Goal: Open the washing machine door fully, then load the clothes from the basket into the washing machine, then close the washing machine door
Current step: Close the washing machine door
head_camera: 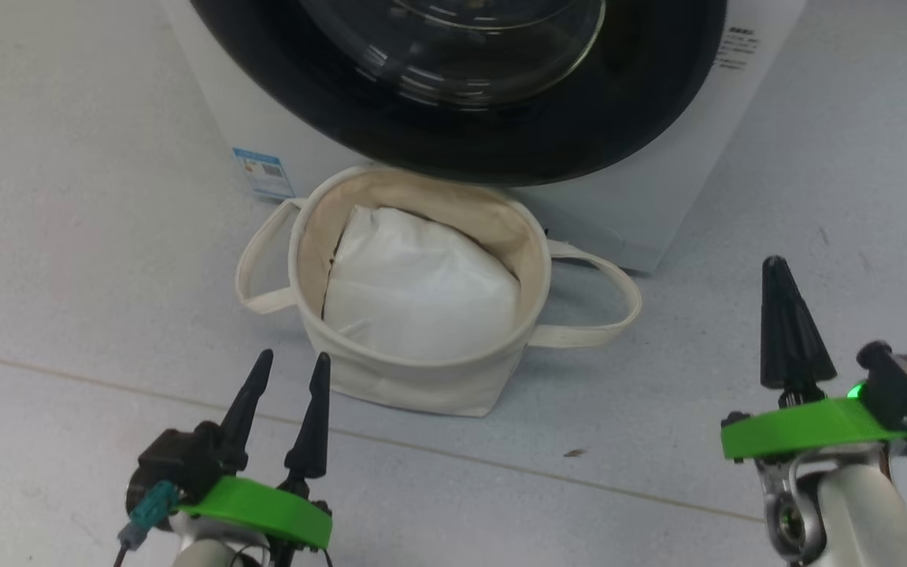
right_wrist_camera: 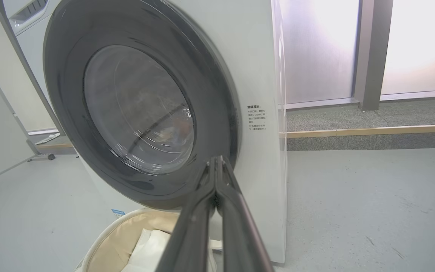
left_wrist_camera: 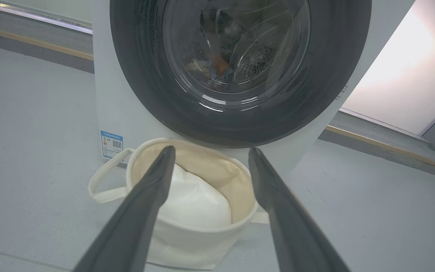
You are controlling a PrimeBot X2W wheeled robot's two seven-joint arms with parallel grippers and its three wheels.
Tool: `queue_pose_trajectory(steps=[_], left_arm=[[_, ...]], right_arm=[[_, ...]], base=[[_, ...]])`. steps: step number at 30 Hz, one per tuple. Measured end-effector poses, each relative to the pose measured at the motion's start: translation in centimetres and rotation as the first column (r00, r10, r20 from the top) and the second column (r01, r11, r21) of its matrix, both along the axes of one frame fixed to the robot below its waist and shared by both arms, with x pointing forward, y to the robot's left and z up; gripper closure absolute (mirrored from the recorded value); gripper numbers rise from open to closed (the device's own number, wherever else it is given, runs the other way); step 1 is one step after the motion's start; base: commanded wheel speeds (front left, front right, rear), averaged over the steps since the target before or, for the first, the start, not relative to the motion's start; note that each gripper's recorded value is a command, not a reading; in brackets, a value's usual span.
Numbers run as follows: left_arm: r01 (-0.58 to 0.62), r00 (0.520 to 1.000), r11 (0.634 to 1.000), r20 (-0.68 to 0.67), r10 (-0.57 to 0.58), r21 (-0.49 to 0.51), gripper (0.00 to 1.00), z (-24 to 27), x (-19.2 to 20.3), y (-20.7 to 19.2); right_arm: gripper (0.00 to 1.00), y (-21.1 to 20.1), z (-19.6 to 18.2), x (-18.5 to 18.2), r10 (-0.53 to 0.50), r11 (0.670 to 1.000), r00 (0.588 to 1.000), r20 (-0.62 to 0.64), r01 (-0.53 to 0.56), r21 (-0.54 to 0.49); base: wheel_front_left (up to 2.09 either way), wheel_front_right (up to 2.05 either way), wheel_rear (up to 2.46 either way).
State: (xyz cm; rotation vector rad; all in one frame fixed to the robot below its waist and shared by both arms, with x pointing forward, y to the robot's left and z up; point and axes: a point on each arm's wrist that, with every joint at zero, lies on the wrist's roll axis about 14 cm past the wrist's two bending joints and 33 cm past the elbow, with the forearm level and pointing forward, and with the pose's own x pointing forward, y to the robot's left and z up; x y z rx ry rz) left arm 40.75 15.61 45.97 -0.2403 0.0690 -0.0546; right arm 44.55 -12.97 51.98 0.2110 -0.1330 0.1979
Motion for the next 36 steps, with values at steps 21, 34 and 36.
queue_pose_trajectory(steps=[21, 34, 36], left_arm=[[0.076, 0.994, 0.997, 0.079, -0.078, 0.026, 0.0, 2.6, -2.4, -2.0], [0.065, 0.995, 0.997, 0.073, -0.067, 0.029, 0.0, 2.4, -3.9, -1.8], [0.066, 0.995, 0.997, 0.077, -0.068, 0.029, 0.0, 2.5, -3.9, -1.9]], right_arm=[[0.0, -4.1, -0.1, -6.6, -0.122, 0.991, 0.992, -0.03, 0.123, 0.054], [0.0, -3.8, -0.1, -7.2, -0.112, 0.992, 0.993, -0.032, 0.113, 0.052], [0.0, -3.8, -0.3, -7.4, -0.113, 0.992, 0.993, -0.039, 0.115, 0.051]], base=[[0.0, 0.0, 0.0], [0.0, 0.0, 0.0], [0.0, 0.0, 0.0]])
